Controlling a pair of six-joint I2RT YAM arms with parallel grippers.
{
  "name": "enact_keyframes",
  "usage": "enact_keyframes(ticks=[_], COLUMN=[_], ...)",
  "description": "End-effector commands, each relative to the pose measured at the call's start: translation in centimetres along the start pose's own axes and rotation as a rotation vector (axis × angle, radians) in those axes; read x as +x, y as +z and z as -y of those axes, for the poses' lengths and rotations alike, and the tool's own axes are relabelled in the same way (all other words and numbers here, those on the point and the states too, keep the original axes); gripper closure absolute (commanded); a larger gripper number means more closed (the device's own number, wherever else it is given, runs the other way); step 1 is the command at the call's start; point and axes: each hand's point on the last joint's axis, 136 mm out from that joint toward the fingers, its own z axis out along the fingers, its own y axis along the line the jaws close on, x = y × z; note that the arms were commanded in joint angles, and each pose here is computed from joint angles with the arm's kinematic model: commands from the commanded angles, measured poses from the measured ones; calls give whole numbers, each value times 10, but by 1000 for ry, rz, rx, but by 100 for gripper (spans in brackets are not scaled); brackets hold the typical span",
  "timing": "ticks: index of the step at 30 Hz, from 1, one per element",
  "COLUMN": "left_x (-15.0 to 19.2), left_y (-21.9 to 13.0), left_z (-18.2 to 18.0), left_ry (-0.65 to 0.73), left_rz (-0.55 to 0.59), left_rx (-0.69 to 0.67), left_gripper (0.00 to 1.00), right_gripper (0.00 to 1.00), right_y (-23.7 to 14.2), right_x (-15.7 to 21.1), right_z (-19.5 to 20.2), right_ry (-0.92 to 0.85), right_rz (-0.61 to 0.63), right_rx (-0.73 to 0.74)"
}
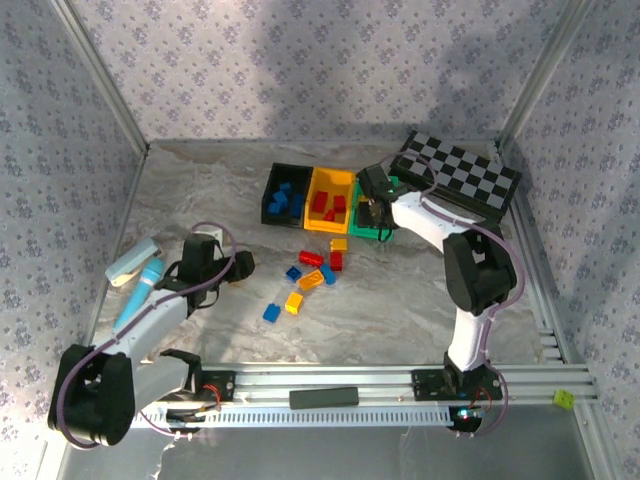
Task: Sort the legos into containers by color
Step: Move the container to the top-center of the table.
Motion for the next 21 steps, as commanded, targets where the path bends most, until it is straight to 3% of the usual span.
enact_keyframes(ticks=[1, 6, 18, 21], left_x=[-7, -6, 19, 23], left_y=[-4, -8, 4, 12], left_z=[-6, -7, -14, -21], left_ry=[18, 4, 12, 6], left_rz=[-15, -29, -213, -258], left_rx=[-66, -74, -129, -173], left_gripper=[27, 26, 24, 24], right_gripper=[44, 44, 44, 44], right_y=[-5, -4, -49, -55], right_x=[3, 9, -3, 9], right_z=[22, 37, 1, -3], right_ry=[28, 44, -15, -55], right_rz=[2, -4, 91, 93], right_rx=[-5, -41, -165, -174])
